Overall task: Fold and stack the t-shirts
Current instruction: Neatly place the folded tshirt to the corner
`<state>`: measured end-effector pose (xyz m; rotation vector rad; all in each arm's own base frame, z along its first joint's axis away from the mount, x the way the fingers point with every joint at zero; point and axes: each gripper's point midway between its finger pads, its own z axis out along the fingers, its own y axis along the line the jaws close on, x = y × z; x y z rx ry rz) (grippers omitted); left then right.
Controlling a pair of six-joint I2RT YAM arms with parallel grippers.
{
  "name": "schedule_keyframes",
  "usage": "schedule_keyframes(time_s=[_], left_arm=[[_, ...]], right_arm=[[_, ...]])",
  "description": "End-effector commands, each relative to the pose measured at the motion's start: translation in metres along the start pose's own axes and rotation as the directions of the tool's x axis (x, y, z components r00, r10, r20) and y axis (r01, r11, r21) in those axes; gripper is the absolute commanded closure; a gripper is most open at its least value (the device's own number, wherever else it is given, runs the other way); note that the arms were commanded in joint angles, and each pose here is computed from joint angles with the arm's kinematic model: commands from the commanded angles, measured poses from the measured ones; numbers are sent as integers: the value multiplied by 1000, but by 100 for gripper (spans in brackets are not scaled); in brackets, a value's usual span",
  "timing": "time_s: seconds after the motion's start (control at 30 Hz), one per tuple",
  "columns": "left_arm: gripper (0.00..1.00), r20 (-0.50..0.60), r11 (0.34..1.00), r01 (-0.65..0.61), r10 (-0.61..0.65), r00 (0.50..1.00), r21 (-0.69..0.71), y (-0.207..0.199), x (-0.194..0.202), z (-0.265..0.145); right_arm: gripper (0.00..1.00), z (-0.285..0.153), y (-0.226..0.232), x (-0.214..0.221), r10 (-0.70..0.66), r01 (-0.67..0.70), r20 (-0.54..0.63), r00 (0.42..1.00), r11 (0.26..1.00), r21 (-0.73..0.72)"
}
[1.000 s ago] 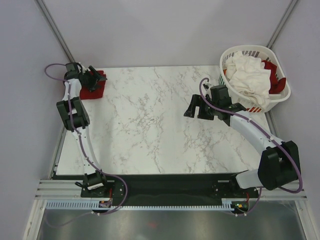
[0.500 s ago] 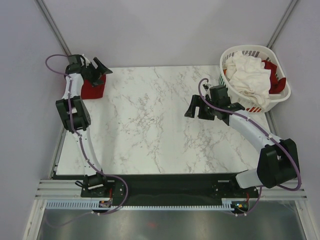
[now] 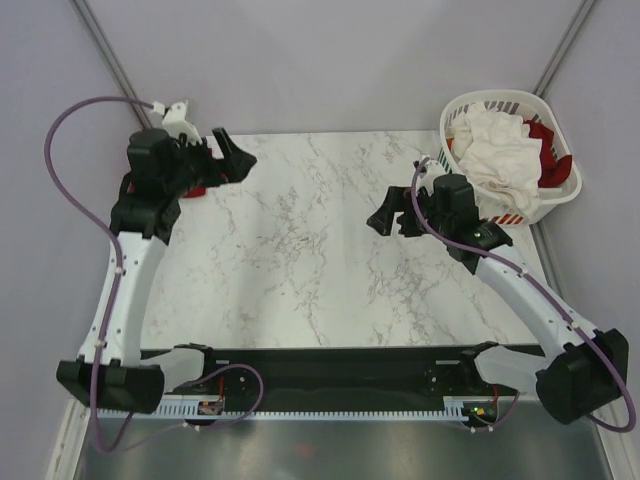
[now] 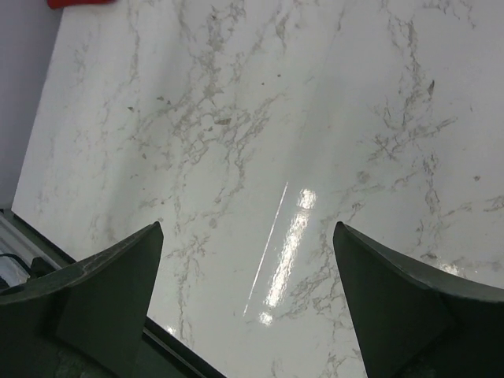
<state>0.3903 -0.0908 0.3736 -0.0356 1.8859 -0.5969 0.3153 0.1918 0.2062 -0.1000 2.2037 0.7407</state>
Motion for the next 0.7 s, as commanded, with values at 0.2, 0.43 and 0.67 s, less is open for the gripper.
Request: schedule_keyframes(time_s=[0.2, 0.43, 0.67], left_arm=[[0, -208, 973, -67, 20, 978, -220, 65, 126, -9], [0, 244, 927, 78, 15, 970, -366, 81, 79, -64], [0, 223, 963, 64, -4, 975, -261, 67, 79, -63]], right_arm=[[2, -59, 25, -38, -62, 93, 374, 926, 993, -66], [2, -56, 22, -37, -73, 99, 362, 929, 994, -54], [2, -54, 32, -38, -80, 128, 370, 926, 986, -106]])
